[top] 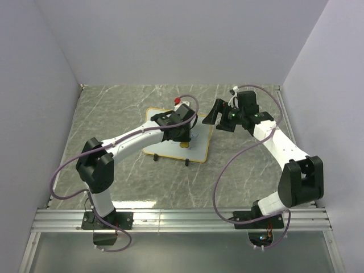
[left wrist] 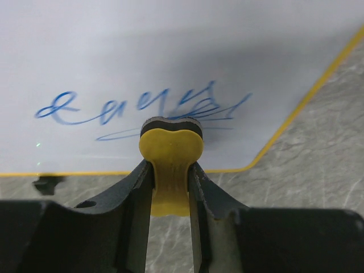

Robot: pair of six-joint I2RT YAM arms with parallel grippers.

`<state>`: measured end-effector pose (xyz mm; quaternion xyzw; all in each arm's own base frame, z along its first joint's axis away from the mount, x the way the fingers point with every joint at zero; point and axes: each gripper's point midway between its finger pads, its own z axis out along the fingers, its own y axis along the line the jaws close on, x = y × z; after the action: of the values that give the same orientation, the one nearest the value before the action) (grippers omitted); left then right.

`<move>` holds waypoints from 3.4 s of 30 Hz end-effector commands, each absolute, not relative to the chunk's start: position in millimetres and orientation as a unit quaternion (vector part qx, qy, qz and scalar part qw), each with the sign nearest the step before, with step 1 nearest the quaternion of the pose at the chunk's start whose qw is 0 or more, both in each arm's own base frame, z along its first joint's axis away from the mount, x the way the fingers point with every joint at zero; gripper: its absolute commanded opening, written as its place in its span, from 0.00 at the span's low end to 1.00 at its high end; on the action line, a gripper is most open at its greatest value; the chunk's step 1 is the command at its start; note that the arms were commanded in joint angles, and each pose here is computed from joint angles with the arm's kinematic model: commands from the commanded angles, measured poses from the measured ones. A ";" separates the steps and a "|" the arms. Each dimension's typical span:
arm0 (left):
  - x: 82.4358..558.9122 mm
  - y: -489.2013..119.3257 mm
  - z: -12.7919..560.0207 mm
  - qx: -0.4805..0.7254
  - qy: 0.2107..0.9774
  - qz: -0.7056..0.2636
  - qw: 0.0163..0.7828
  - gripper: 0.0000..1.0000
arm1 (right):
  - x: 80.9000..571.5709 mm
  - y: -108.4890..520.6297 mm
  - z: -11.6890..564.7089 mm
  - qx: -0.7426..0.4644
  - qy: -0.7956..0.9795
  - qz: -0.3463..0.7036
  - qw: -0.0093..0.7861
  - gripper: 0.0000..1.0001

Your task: Erase the whiteboard

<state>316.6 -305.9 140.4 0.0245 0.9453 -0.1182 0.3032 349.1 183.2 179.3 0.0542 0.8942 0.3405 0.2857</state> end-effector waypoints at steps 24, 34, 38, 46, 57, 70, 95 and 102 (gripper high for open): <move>328.4 -346.5 172.0 0.063 0.921 -0.170 0.345 0.00 | 431.2 199.5 194.5 0.019 0.876 0.372 0.306 0.80; 325.3 -345.0 163.6 0.066 0.923 -0.168 0.339 0.00 | 404.9 206.6 183.4 0.006 0.867 0.407 0.287 0.71; 325.1 -347.1 158.1 0.066 0.924 -0.171 0.336 0.00 | 401.5 206.2 180.8 0.004 0.868 0.407 0.285 0.67; 327.1 -357.0 149.4 0.065 0.925 -0.180 0.329 0.00 | 400.9 204.4 171.7 0.000 0.873 0.399 0.281 0.54; 325.3 -392.5 141.3 0.090 0.921 -0.192 0.328 0.00 | 394.6 198.3 158.5 -0.004 0.885 0.378 0.271 0.40; 328.9 -397.6 133.4 0.082 0.916 -0.178 0.349 0.00 | 386.6 195.7 146.7 -0.011 0.894 0.368 0.255 0.10; 366.8 -315.1 102.1 -0.015 0.907 -0.043 0.419 0.00 | 383.0 194.7 146.6 -0.018 0.899 0.365 0.241 0.00; 366.6 -250.1 70.5 -0.062 0.917 -0.013 0.393 0.00 | 385.6 195.5 147.9 -0.019 0.899 0.366 0.242 0.00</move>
<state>356.3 -318.4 108.8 -0.0214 0.9047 -0.1024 0.4129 392.2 198.4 141.8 -0.0255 0.8916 0.3728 0.2558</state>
